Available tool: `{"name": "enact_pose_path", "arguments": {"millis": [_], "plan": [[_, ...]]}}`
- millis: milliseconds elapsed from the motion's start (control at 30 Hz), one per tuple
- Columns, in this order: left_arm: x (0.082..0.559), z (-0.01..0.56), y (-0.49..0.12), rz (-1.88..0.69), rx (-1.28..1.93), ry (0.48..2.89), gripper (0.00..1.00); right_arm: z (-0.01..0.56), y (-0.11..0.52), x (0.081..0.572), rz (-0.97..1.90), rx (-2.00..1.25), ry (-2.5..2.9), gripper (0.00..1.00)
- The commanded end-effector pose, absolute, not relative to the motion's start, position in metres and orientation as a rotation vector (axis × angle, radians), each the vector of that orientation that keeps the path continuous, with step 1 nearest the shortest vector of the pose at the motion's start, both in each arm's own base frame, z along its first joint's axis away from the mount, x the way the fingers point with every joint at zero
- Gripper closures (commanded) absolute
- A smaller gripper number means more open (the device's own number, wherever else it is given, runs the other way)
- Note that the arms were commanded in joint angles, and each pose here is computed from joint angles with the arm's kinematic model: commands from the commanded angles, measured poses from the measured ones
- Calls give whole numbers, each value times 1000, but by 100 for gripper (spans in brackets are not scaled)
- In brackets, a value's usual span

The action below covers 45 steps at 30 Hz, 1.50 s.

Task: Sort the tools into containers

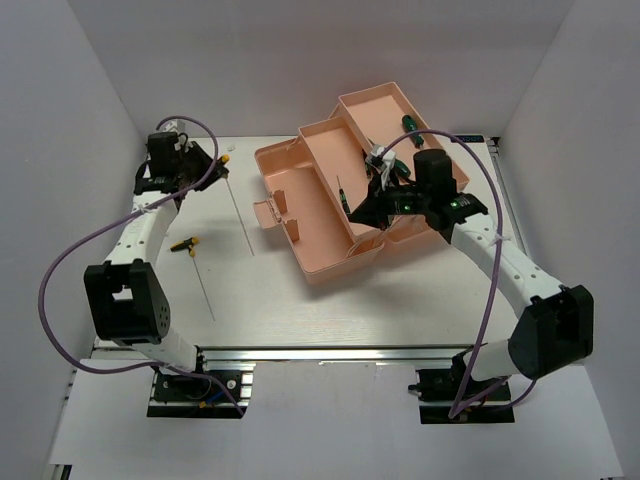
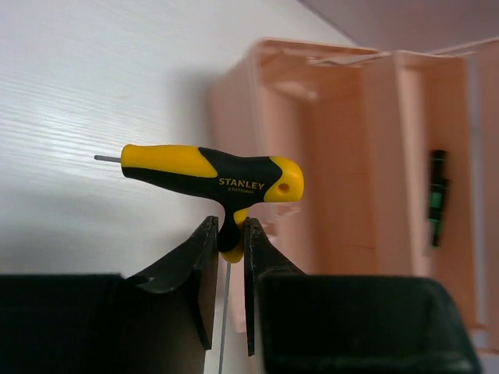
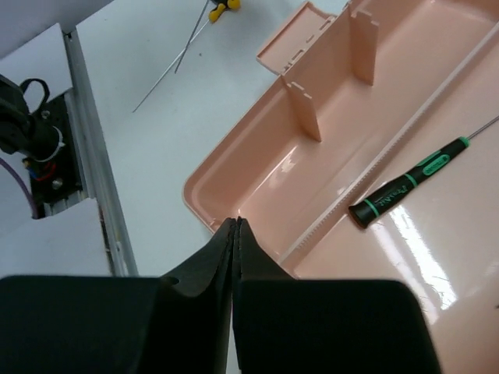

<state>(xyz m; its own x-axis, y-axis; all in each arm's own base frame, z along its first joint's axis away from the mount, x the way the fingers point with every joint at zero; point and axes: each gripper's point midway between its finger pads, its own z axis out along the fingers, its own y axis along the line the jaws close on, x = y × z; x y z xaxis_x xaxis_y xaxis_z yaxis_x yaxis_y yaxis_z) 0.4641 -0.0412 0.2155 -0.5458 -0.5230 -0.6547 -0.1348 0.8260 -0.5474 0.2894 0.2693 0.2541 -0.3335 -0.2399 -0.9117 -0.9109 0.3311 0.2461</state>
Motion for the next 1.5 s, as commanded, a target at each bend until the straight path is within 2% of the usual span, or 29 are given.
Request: {"name": "enact_pose_path", "arguments": {"millis": [0, 67, 133, 233, 333, 400, 467, 500, 533, 600, 700, 800, 933, 967, 1033, 1100, 1133, 1167, 1233, 1267, 1300, 1367, 1467], "plan": [[457, 246, -98, -874, -444, 2039, 91, 278, 285, 290, 1136, -990, 1741, 98], [455, 257, -137, -1008, -411, 2013, 91, 277, 288, 288, 1182, -971, 1758, 90], [456, 264, -166, -1104, -414, 1992, 92, 276, 290, 288, 1188, -970, 1763, 87], [463, 268, -187, -1201, -475, 1953, 92, 279, 289, 289, 1172, -972, 1754, 84], [471, 259, -202, -1232, -552, 1938, 92, 283, 287, 289, 1152, -973, 1745, 73], [480, 251, -210, -1194, -580, 1952, 78, 283, 285, 287, 1141, -975, 1741, 60], [481, 235, -210, -1137, -607, 2021, 60, 281, 283, 286, 1130, -975, 1740, 51], [486, 236, -209, -1118, -611, 2021, 48, 282, 283, 285, 1124, -976, 1739, 48], [485, 231, -208, -1086, -606, 2049, 42, 282, 282, 284, 1120, -973, 1743, 47], [486, 234, -201, -1015, -570, 2075, 36, 282, 280, 284, 1091, -995, 1724, 46], [484, 246, -184, -890, -522, 2092, 35, 281, 278, 286, 1066, -1007, 1717, 45], [477, 251, -149, -767, -515, 2097, 45, 281, 277, 288, 1037, -1022, 1707, 47], [443, 248, -76, -504, -571, 2129, 86, 281, 274, 293, 982, -1048, 1691, 54], [431, 239, -63, -437, -592, 2161, 87, 281, 272, 295, 962, -1049, 1693, 63], [392, 191, -28, -240, -654, 2299, 88, 283, 271, 297, 933, -1062, 1677, 78], [358, 163, -12, -126, -675, 2386, 76, 283, 270, 299, 913, -1066, 1674, 79], [337, 133, -2, -54, -698, 2455, 68, 283, 270, 299, 904, -1079, 1662, 75], [328, 125, 3, -16, -698, 2470, 54, 283, 269, 299, 901, -1087, 1660, 70], [313, 106, 13, 74, -689, 2516, 47, 281, 269, 293, 916, -1119, 1649, 55], [309, 99, 17, 114, -690, 2526, 45, 282, 269, 290, 908, -1168, 1613, 41], [303, 87, 27, 165, -692, 2544, 45, 277, 269, 284, 933, -1197, 1621, 36], [300, 78, 43, 211, -729, 2551, 45, 279, 271, 278, 951, -1257, 1594, 33], [306, 66, 54, 242, -724, 2559, 44, 272, 272, 283, 961, -1260, 1636, 37]]}}
